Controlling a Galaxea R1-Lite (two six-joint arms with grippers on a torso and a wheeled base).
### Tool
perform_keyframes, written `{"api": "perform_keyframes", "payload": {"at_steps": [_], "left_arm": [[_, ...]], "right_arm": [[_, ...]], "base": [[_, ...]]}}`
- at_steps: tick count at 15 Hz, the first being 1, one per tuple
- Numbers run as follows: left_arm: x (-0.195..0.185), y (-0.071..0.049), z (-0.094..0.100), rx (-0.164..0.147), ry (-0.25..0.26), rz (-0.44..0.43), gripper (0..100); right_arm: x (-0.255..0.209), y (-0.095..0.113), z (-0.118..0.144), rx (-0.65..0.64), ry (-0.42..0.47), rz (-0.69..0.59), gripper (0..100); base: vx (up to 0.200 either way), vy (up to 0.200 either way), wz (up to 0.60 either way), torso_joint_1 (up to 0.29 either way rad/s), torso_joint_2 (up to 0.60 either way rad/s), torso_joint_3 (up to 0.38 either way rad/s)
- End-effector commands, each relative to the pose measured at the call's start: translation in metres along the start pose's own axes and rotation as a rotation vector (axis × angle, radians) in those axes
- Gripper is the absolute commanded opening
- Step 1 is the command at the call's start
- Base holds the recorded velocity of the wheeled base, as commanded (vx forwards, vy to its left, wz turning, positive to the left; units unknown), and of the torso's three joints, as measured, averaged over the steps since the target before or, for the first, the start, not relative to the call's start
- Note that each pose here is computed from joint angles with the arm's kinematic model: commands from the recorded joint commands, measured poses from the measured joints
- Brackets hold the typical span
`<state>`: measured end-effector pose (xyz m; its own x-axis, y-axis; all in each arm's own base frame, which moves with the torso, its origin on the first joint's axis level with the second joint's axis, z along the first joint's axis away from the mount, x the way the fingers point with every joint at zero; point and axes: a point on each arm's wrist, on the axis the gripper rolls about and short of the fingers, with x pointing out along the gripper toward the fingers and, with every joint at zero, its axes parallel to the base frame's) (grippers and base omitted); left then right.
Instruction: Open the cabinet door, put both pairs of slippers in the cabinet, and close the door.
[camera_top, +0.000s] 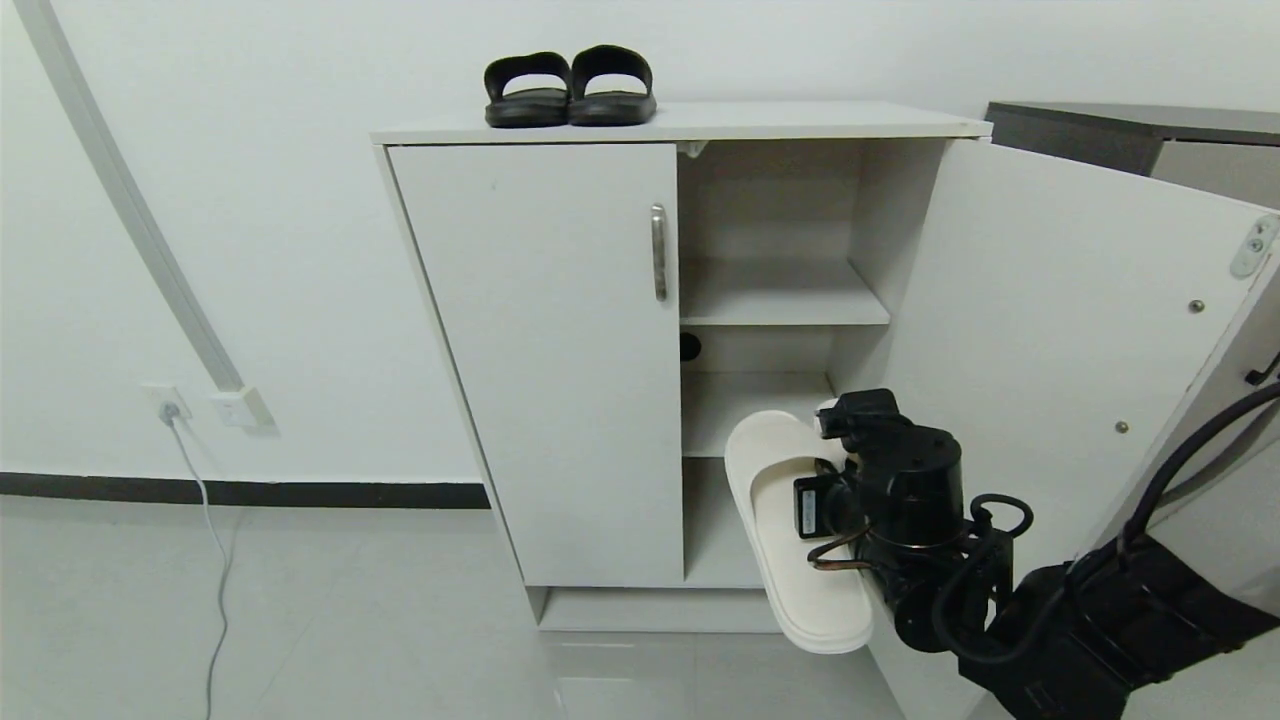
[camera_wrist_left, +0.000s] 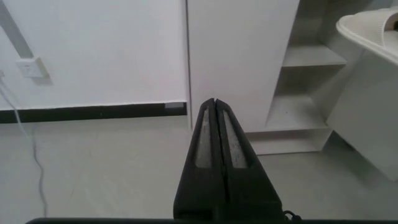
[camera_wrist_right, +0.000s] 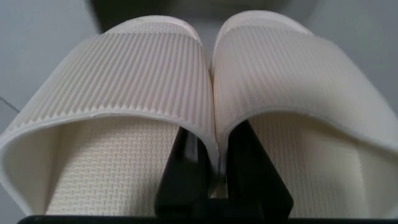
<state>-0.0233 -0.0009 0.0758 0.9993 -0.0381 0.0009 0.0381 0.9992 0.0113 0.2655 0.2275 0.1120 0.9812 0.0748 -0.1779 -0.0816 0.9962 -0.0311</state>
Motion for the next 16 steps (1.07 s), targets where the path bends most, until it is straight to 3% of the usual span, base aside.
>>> {"api": "perform_keyframes", "payload": {"at_steps": [1, 9, 16], "left_arm": [[0.0, 0.0, 0.0, -0.001, 0.002, 0.001, 0], [0.0, 0.0, 0.0, -0.002, 0.002, 0.001, 0], [0.0, 0.0, 0.0, -0.002, 0.002, 0.001, 0]], "right_arm": [[-0.002, 0.002, -0.001, -0.002, 0.001, 0.009, 0], [-0.005, 0.011, -0.009, -0.016, 0.017, 0.034, 0], [0.016, -0.015, -0.015, -0.013, 0.047, -0.04, 0]], "base": [[0.0, 0.0, 0.0, 0.0, 0.0, 0.0], [0.0, 0.0, 0.0, 0.0, 0.0, 0.0], [0.0, 0.0, 0.0, 0.0, 0.0, 0.0]]}}
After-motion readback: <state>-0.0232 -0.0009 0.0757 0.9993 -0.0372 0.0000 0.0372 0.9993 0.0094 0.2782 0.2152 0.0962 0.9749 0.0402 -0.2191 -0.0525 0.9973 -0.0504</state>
